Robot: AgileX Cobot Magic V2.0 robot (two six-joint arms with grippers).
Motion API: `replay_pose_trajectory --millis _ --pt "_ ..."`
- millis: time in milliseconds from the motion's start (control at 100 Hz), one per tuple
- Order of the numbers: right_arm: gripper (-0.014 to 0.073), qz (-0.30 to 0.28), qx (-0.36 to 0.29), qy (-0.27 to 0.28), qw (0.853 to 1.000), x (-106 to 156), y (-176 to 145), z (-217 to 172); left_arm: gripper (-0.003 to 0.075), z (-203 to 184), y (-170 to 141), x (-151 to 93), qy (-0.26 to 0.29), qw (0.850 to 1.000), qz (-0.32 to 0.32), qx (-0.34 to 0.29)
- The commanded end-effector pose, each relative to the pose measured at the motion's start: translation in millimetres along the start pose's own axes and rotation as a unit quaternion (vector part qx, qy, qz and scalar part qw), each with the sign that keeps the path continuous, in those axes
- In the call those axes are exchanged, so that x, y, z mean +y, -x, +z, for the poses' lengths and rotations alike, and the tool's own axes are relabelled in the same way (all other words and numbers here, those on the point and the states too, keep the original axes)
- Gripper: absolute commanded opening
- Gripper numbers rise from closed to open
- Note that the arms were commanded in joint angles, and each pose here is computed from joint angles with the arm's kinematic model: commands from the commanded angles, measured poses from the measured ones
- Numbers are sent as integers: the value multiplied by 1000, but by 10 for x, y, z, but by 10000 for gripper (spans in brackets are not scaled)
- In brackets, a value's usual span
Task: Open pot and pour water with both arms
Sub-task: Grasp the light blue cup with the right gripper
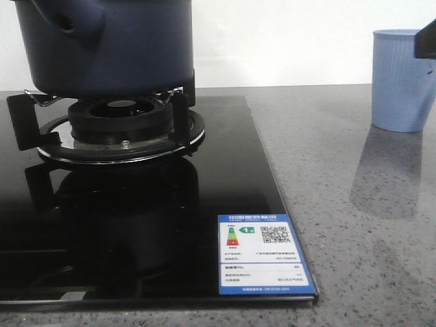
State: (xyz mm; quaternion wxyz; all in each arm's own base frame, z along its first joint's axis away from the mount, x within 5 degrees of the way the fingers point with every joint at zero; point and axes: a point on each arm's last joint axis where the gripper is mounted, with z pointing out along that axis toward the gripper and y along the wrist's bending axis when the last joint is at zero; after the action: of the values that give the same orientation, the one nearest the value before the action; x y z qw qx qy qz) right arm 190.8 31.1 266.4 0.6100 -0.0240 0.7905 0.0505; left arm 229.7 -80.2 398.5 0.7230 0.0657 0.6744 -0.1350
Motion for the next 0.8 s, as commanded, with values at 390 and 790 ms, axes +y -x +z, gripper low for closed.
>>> replay_pose_trajectory --millis 390,790 --pt "591 -19 -53 -36 998 -20 34 300 372 -78 283 29 17 997 -2 -79" --pt "591 -29 -79 -71 994 -61 -78 588 372 -78 286 30 18 997 -2 -80"
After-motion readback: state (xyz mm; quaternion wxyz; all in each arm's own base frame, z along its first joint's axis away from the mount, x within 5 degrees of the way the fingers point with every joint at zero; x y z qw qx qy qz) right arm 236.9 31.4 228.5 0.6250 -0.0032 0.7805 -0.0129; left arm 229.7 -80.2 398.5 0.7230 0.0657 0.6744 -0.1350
